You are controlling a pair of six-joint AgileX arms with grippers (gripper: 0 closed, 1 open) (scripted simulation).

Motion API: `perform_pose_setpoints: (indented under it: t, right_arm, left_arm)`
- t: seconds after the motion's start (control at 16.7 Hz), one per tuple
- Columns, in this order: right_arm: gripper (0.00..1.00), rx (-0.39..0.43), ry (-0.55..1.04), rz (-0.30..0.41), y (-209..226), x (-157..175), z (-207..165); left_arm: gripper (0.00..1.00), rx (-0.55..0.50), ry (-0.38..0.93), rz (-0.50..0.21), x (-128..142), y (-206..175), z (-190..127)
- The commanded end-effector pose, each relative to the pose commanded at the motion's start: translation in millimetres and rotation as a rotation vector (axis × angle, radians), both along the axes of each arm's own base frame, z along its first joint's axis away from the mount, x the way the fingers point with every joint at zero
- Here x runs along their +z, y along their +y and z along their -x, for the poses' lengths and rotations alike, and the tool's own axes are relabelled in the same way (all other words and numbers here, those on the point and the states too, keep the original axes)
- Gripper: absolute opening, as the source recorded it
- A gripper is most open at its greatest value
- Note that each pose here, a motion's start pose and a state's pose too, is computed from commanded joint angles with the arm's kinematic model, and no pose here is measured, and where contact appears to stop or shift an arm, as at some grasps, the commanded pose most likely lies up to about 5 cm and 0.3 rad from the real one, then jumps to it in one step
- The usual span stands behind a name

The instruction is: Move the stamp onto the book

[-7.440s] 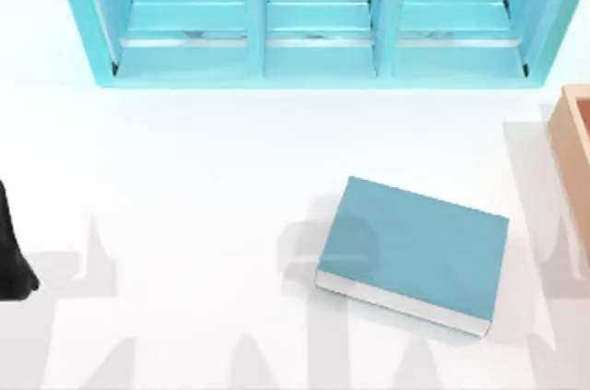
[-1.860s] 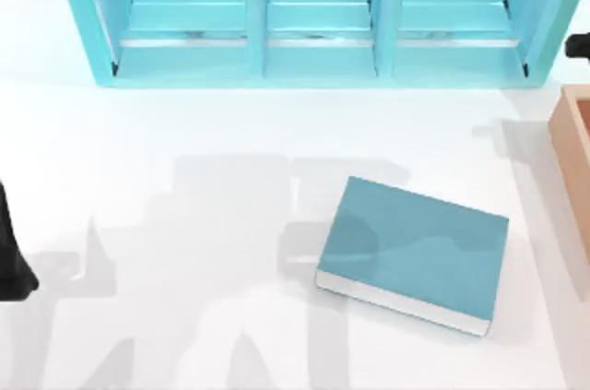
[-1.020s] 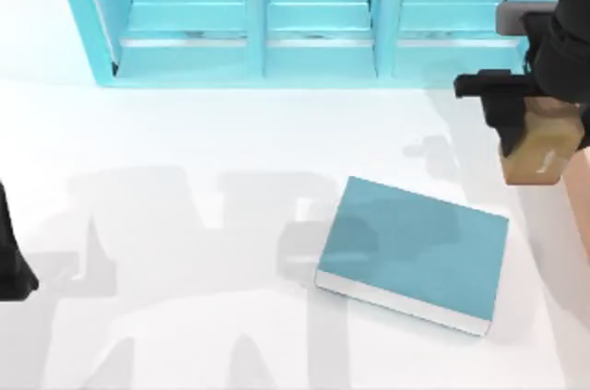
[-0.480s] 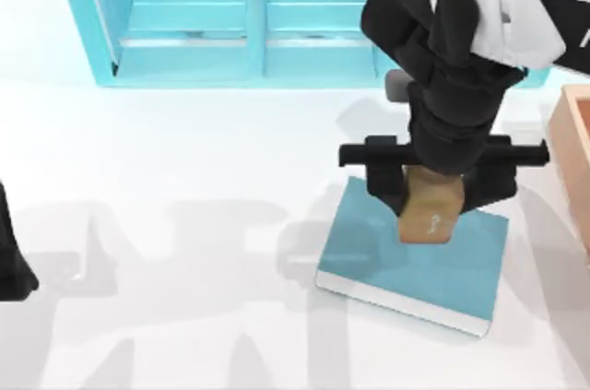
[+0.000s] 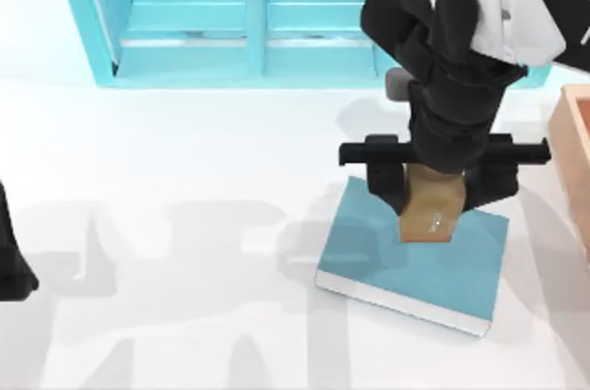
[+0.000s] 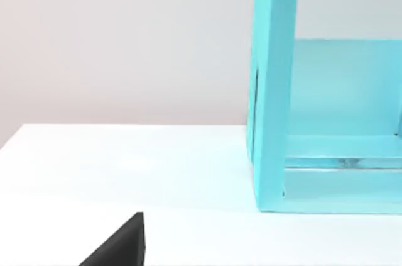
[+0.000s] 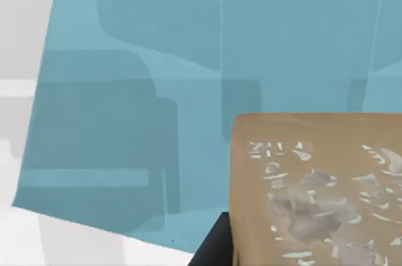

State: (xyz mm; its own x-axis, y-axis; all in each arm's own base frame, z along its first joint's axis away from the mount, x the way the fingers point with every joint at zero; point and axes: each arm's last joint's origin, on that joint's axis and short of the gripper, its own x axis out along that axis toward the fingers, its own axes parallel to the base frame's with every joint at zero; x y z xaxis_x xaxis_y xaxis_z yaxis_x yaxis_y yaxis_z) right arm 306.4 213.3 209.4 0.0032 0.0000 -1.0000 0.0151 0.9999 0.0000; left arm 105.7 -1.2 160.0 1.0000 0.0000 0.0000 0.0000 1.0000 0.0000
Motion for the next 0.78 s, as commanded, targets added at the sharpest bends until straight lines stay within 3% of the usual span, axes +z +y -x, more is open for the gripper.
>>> perform_pose_setpoints:
  t: [0.06,0.78]
  right_arm:
    - [0.00,0.000,0.000,0.000,0.0,0.0,0.0]
    - [0.90,0.000,0.000,0.000,0.0,0.0,0.0]
  left_arm:
    - [1.00,0.000,0.000,0.000,0.0,0.0,0.0]
    - [1.00,0.000,0.000,0.000,0.0,0.0,0.0]
